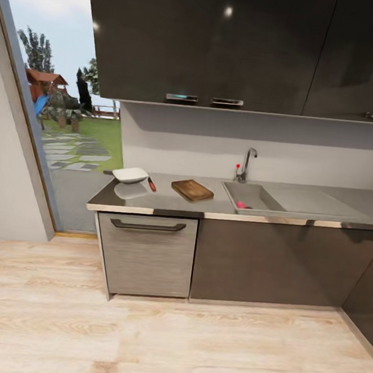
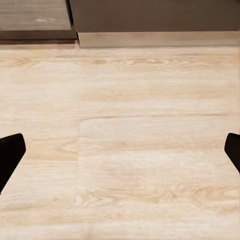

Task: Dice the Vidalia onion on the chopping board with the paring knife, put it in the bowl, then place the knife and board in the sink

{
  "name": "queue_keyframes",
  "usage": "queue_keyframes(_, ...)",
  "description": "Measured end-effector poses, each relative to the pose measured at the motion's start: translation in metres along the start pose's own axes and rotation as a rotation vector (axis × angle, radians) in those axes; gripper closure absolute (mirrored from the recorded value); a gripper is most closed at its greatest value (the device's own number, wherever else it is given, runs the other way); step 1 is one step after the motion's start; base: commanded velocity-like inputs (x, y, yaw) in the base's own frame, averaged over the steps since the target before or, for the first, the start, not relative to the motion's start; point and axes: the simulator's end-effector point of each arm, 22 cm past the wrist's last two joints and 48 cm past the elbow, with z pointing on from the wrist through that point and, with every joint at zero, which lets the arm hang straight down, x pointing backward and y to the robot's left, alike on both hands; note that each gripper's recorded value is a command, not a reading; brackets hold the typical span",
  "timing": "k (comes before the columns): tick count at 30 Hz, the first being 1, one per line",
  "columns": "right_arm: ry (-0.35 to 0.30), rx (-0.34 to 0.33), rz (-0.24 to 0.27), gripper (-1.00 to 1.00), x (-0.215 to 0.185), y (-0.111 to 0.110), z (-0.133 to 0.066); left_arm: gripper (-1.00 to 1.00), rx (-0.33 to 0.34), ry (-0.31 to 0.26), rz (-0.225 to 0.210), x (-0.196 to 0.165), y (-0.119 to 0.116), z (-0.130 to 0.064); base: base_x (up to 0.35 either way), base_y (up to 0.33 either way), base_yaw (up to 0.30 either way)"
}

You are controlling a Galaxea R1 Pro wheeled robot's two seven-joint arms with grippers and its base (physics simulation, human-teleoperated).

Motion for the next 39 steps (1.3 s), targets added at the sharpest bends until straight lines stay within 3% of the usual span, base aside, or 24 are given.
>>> queue_keyframes(21, 0.0, -0.001, -0.007, -1.0, -0.0001, -0.0016, 0.0001, -1.0, 0.0, 0.0, 0.0, 0.0, 0.0, 0.0, 0.226, 0.0, 0.0)
queue_keyframes(39, 0.002, -0.002, -0.01, -1.0, 0.0007, -0.0018, 0.0001, -1.0, -0.001, 0.001, 0.001, 0.0002, 0.0008, 0.0002, 0.012, 0.0, 0.0)
